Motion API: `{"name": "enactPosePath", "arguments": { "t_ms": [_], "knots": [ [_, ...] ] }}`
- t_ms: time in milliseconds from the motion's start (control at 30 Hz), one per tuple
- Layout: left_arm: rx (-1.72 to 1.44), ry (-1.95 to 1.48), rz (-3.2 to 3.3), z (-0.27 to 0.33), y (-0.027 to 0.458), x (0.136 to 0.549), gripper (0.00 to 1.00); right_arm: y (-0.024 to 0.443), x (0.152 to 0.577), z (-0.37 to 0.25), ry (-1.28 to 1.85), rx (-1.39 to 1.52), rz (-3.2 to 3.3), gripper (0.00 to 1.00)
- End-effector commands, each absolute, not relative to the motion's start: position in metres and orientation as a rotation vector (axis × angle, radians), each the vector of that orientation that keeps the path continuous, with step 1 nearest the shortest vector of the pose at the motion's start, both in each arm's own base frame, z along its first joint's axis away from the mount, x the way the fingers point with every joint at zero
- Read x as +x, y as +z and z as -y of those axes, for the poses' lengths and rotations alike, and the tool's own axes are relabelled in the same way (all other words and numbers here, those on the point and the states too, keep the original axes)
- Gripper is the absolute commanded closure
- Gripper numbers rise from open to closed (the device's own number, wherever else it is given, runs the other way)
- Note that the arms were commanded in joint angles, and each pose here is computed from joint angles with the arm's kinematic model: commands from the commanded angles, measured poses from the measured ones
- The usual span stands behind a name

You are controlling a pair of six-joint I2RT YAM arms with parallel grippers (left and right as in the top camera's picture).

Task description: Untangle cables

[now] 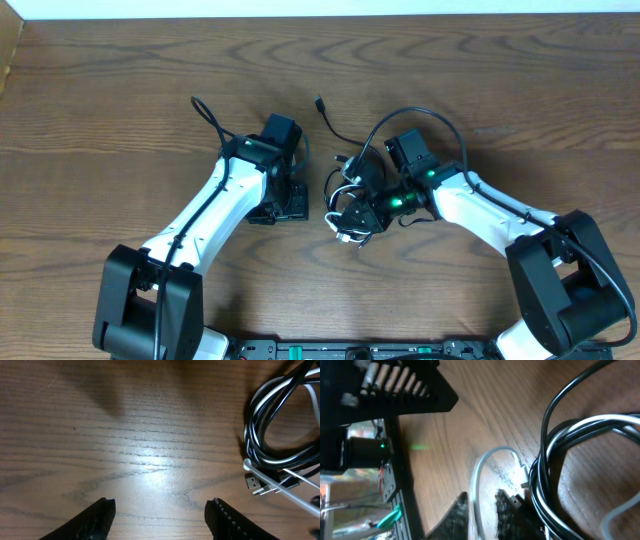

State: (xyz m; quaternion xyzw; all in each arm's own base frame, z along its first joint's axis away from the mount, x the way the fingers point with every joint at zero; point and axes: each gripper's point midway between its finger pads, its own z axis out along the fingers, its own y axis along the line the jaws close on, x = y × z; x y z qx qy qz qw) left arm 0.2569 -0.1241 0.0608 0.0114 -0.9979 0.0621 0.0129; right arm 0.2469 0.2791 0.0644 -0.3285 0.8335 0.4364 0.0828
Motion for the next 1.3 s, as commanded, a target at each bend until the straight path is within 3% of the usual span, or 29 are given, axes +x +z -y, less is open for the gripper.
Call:
{"name": "enactPosePath", "arguments": {
  "t_ms": [0, 67, 100, 400, 533, 700, 900, 1267],
  "knots": [
    [0.020, 0.164, 3.099, 0.120, 0.056, 0.255, 0.37, 0.093, 0.267, -0.283, 1.394, -0.883, -2.461, 0.60],
    [0.020, 0.168, 3.104, 0.120, 0.056, 0.257, 0.37, 0.098, 0.274, -0.277, 1.385, -0.847, -2.480, 0.43],
    [0.019, 0.176, 3.111, 0.121, 0.056, 0.259, 0.38, 0.096, 0.279, -0.272, 1.357, -0.824, -2.498, 0.40],
    [-0.004, 0.371, 3.219, 0.147, 0.061, 0.290, 0.37, 0.088, 0.292, -0.223, 1.273, -0.499, -2.709, 0.32],
    [0.007, 0.426, 3.294, 0.154, 0.063, 0.310, 0.37, 0.071, 0.295, -0.185, 1.027, -0.378, -2.846, 0.30],
    [0.037, 0.446, 3.308, 0.158, 0.049, 0.318, 0.38, 0.050, 0.287, -0.155, 0.771, -0.246, -3.007, 0.30],
    [-0.036, 0.482, 3.183, 0.181, 0.017, 0.300, 0.43, 0.031, 0.270, -0.149, 0.594, -0.146, -3.106, 0.37],
    [-0.185, 0.378, 3.226, 0.201, 0.009, 0.291, 0.42, 0.017, 0.267, -0.148, 0.196, -0.089, -3.091, 0.44]
  ]
}}
